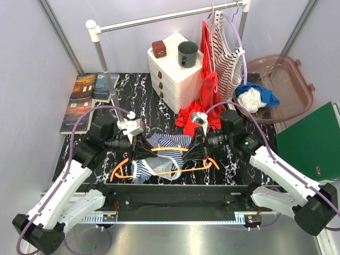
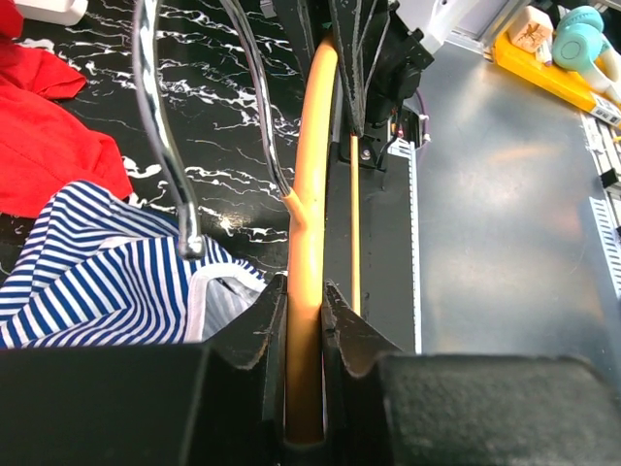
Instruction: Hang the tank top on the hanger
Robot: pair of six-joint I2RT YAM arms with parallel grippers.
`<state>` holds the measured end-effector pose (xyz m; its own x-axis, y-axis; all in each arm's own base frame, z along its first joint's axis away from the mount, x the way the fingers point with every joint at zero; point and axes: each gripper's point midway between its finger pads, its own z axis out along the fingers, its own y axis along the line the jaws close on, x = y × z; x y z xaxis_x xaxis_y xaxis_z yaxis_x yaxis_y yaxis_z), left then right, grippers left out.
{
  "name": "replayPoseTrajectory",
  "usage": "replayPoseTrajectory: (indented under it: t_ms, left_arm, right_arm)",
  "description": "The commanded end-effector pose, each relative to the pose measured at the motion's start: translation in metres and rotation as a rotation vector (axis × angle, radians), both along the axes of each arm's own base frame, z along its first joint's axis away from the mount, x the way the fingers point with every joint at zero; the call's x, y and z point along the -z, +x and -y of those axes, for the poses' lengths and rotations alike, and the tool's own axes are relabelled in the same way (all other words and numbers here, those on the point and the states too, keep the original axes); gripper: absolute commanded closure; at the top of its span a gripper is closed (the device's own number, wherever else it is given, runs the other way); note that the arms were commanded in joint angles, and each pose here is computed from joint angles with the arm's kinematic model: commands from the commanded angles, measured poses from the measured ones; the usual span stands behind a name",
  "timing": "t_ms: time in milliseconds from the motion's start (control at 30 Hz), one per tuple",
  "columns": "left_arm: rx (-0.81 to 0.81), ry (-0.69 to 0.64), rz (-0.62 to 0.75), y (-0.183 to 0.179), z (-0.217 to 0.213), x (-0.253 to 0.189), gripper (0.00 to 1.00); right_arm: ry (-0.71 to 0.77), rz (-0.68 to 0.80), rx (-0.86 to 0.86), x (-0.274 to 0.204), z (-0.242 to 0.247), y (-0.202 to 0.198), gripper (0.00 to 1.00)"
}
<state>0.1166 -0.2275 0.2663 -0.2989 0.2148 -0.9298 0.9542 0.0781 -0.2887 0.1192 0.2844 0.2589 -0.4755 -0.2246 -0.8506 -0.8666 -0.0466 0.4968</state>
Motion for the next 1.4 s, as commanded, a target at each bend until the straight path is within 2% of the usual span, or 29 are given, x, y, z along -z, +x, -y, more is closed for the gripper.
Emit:
replayPoseTrajectory:
  t_ms: [0,100,133,267,367,433,467,533,567,600,667,767,867,967,1100,1133,1267,1367]
  left_arm:
    - [-0.033,0.006,0.021,0.003,-0.002,0.003,1.00]
    - [-0.150,0.055,0.025,0.023,-0.007,0.013,1.00]
    - [-0.168,0.062,0.026,0.025,-0.008,0.015,1.00]
    - [-0.201,0.060,0.052,0.028,-0.011,0.013,1.00]
    - [-0.234,0.078,0.049,0.033,-0.014,0.019,1.00]
    - [-0.265,0.093,0.046,0.037,-0.016,0.022,1.00]
    - [-0.299,0.109,0.051,0.042,-0.019,0.025,1.00]
    - [-0.350,0.127,0.056,0.048,-0.024,0.027,1.00]
    - [-0.430,0.150,0.077,0.059,-0.032,0.028,1.00]
    - [-0.471,0.161,0.086,0.065,-0.036,0.029,1.00]
    - [-0.569,0.175,0.096,0.076,-0.047,0.027,1.00]
    - [-0.619,0.177,0.099,0.082,-0.052,0.028,1.00]
    - [-0.664,0.194,0.094,0.088,-0.057,0.031,1.00]
    - [-0.676,0.195,0.096,0.090,-0.059,0.030,1.00]
    - [-0.691,0.196,0.098,0.092,-0.061,0.030,1.00]
    - [-0.694,0.196,0.100,0.093,-0.061,0.030,1.00]
    - [-0.699,0.193,0.103,0.093,-0.063,0.029,1.00]
    - [-0.701,0.194,0.101,0.093,-0.063,0.030,1.00]
  right_arm:
    - [0.036,0.138,0.136,-0.021,-0.006,0.038,0.77]
    - [0.012,0.142,0.223,-0.019,-0.003,0.054,0.51]
    - [-0.003,0.134,0.247,-0.015,-0.001,0.058,0.32]
    - [-0.055,0.130,0.382,-0.006,0.008,0.082,0.11]
    - [-0.088,0.155,0.531,-0.005,0.019,0.104,0.05]
    - [-0.092,0.180,0.648,-0.011,0.032,0.116,0.05]
    - [-0.114,0.205,0.801,-0.013,0.049,0.136,0.05]
    - [-0.096,0.210,0.971,-0.024,0.073,0.145,0.05]
    - [-0.102,0.216,1.075,-0.027,0.088,0.153,0.05]
    - [-0.075,0.212,1.103,-0.032,0.095,0.149,0.06]
    - [-0.046,0.198,1.098,-0.035,0.096,0.141,0.08]
    - [-0.035,0.120,1.028,-0.019,0.086,0.126,0.15]
    - [-0.087,0.024,0.992,0.023,0.080,0.119,0.18]
    - [-0.110,-0.067,0.940,0.054,0.069,0.110,0.26]
    - [-0.121,-0.157,0.874,0.090,0.041,0.095,0.28]
    - [-0.143,-0.165,0.824,0.099,0.028,0.080,0.28]
    - [-0.224,-0.199,0.799,0.136,0.007,0.059,0.28]
    - [-0.220,-0.233,0.783,0.148,-0.004,0.052,0.30]
